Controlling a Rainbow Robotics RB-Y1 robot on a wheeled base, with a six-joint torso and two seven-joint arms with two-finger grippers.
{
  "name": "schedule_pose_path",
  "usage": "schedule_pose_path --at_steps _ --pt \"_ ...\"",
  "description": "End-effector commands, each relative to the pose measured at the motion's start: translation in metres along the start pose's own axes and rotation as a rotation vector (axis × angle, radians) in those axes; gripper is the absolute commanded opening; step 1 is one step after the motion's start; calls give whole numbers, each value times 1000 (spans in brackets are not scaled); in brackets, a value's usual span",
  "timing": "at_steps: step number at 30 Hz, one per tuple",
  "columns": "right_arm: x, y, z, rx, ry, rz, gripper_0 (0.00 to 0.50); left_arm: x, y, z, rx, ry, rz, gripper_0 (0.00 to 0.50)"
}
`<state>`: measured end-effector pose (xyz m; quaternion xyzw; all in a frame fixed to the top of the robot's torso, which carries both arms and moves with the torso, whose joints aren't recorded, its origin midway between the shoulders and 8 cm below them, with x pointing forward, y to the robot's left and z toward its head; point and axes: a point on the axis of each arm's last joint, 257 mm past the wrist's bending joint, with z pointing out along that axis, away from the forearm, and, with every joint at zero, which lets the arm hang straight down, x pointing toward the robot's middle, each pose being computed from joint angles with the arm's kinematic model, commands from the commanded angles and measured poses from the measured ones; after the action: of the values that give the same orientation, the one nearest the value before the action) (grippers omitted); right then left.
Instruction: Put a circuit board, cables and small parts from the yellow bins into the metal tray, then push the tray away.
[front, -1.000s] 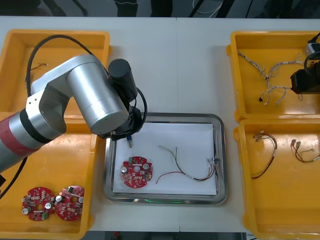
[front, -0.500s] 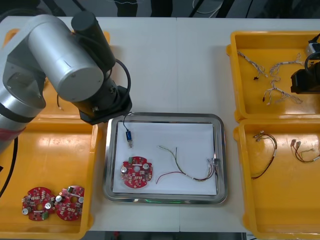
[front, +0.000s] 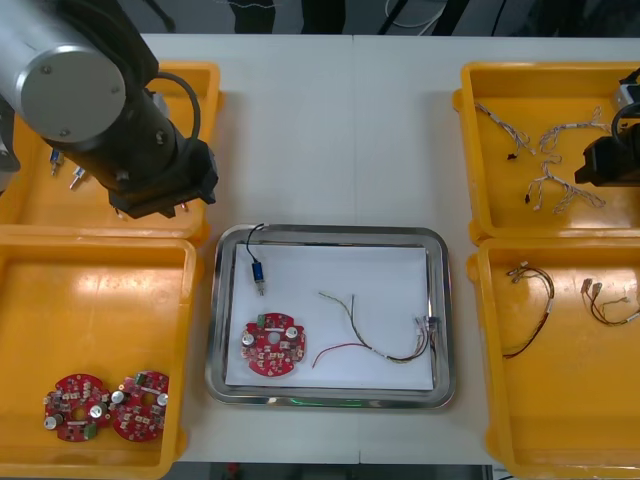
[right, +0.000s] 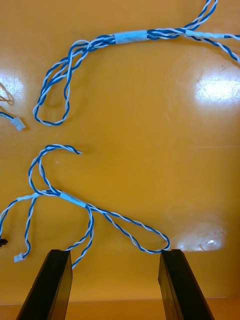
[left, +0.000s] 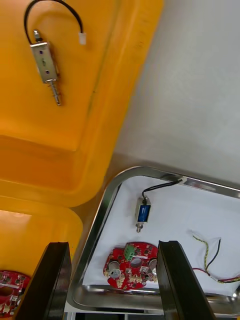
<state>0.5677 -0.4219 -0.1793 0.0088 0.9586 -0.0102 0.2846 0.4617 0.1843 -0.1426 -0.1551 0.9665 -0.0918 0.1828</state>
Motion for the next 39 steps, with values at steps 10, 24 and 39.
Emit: schedule_pose_path --at_steps 10,24,39 --pt "-44 -8 -45 23 -54 -235 500 -65 22 -27 54 -42 29 500" --pt "-65 1 -22 -25 -42 -377 500 -107 48 -13 67 -92 2 500" --pt "-49 45 13 -28 20 -603 500 -139 55 -7 123 -154 -20 500"
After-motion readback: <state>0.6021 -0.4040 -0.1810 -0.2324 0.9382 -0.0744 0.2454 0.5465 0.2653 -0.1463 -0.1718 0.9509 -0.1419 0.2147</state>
